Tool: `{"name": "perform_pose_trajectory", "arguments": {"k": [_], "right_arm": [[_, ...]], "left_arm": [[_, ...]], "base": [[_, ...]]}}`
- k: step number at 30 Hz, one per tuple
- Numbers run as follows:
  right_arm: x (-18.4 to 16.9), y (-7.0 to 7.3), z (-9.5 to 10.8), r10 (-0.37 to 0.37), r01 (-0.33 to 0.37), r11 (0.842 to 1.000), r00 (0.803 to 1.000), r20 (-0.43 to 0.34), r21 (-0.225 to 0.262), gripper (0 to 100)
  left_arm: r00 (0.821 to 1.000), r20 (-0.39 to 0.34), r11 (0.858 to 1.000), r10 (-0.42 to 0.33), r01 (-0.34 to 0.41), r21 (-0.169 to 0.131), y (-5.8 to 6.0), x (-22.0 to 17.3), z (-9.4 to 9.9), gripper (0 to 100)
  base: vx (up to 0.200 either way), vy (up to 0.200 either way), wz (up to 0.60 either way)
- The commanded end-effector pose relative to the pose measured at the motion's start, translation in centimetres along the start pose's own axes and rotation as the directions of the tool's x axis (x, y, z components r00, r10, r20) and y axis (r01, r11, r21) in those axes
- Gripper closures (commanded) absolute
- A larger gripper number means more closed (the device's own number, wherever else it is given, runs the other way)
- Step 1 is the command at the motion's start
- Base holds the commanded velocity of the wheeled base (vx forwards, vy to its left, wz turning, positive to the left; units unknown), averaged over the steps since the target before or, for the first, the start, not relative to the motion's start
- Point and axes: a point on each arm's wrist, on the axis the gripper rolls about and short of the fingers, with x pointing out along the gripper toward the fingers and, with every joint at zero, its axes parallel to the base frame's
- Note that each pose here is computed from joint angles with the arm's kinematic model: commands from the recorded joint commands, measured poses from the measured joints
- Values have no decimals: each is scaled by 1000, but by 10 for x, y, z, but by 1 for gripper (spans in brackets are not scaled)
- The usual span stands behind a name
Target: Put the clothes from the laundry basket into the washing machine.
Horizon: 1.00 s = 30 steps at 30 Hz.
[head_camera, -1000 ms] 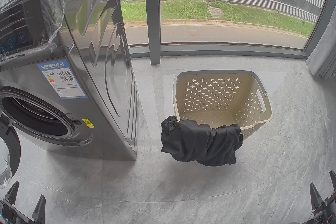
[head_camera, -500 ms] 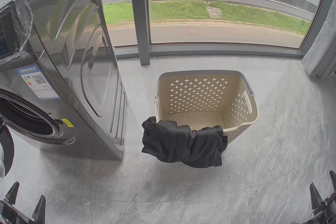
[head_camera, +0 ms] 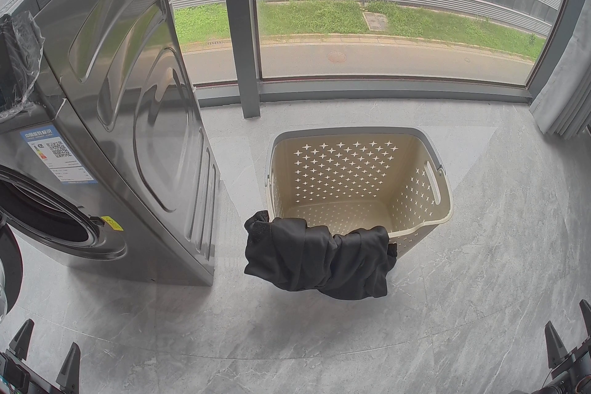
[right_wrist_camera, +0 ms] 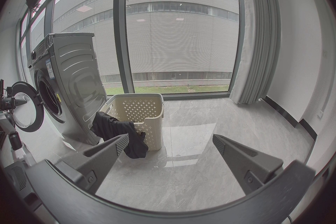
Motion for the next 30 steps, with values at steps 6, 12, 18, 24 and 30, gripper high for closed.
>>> {"name": "perform_pose_trajectory", "arguments": {"k": [6,12,18,24,30], "right_arm": [[1,0,-3,0,0,1000,1000,-9,1,0],[1,0,-3,0,0,1000,1000,-9,-1,0],[1,0,-3,0,0,1000,1000,-9,-1,0],[1,0,-3,0,0,1000,1000,-9,-1,0],[1,0,-3,0,0,1000,1000,-9,-1,0]], "left_arm": [[1000,-1,1000,0,0,0,0,0,-4,0],[1000,-1,1000,0,0,0,0,0,-4,0],[1000,-1,1000,0,0,0,0,0,-4,0],[1000,-1,1000,0,0,0,0,0,-4,0],[1000,-1,1000,2,-2,-2,0,0,-4,0]], "base": [[0,0,0],[0,0,0],[0,0,0],[0,0,0],[0,0,0]]}}
